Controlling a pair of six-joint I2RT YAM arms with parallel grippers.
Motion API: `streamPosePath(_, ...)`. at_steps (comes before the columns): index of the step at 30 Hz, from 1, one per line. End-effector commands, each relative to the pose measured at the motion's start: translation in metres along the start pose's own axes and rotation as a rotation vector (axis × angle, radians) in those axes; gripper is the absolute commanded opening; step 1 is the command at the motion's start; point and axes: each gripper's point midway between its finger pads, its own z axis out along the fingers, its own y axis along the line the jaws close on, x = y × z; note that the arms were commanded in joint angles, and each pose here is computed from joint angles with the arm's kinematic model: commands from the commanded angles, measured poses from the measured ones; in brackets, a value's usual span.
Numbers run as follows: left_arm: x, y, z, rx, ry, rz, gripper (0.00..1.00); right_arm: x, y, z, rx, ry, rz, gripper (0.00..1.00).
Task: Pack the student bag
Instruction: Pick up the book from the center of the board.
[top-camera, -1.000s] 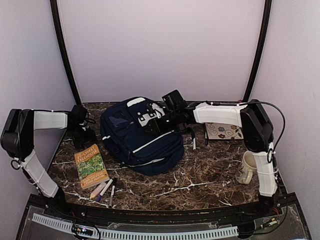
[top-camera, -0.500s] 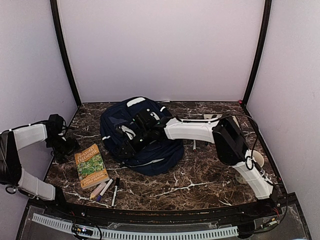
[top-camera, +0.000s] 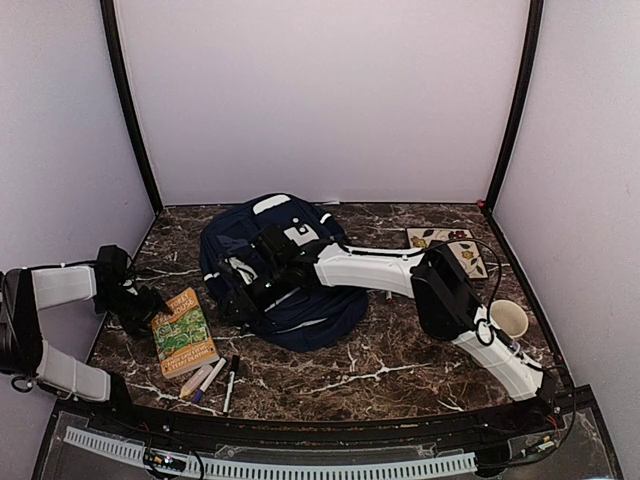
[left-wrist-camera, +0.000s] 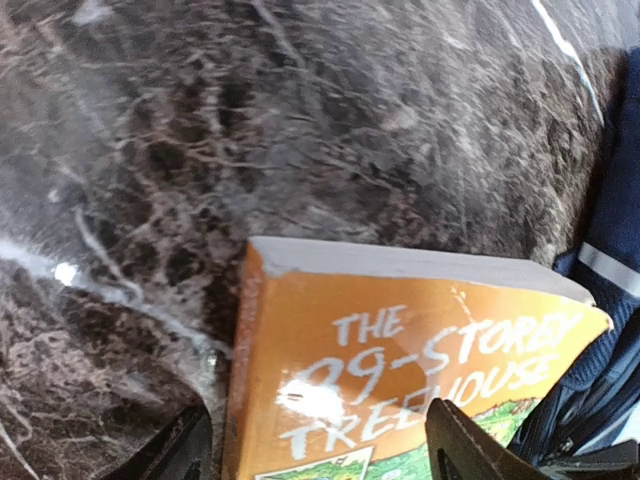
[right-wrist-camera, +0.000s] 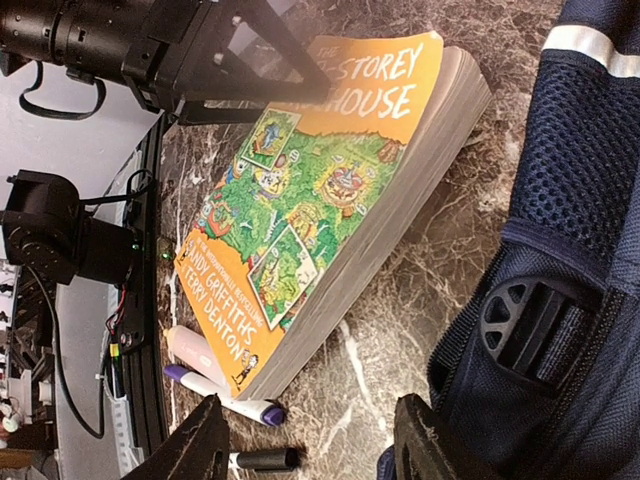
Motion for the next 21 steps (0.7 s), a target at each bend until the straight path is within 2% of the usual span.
streamPosePath(1, 0.03, 0.005, 0.017, 0.064, 0.104, -0.048, 0.73, 0.003, 0.001, 0.015, 0.024, 0.004, 0.033, 0.57)
streamPosePath(5, 0.038, 0.005, 0.017, 0.097, 0.11, -0.05, 0.72, 0.009, -0.023, 0.027, 0.106, 0.0, 0.09, 0.56)
streamPosePath(10, 0.042, -0.007, 0.015, 0.153, 0.117, -0.013, 0.72, 0.034, -0.038, 0.046, 0.083, 0.041, 0.16, 0.55)
streamPosePath(13, 0.052, -0.015, 0.023, 0.173, 0.17, 0.018, 0.72, 0.048, -0.046, 0.055, 0.072, 0.065, 0.203, 0.54)
streamPosePath(18, 0.08, -0.029, 0.038, 0.155, 0.268, 0.117, 0.71, 0.065, -0.067, 0.06, 0.078, 0.082, 0.286, 0.47)
streamPosePath(21, 0.087, -0.036, 0.039, 0.193, 0.286, 0.143, 0.68, 0.076, -0.087, 0.056, 0.074, 0.081, 0.362, 0.38)
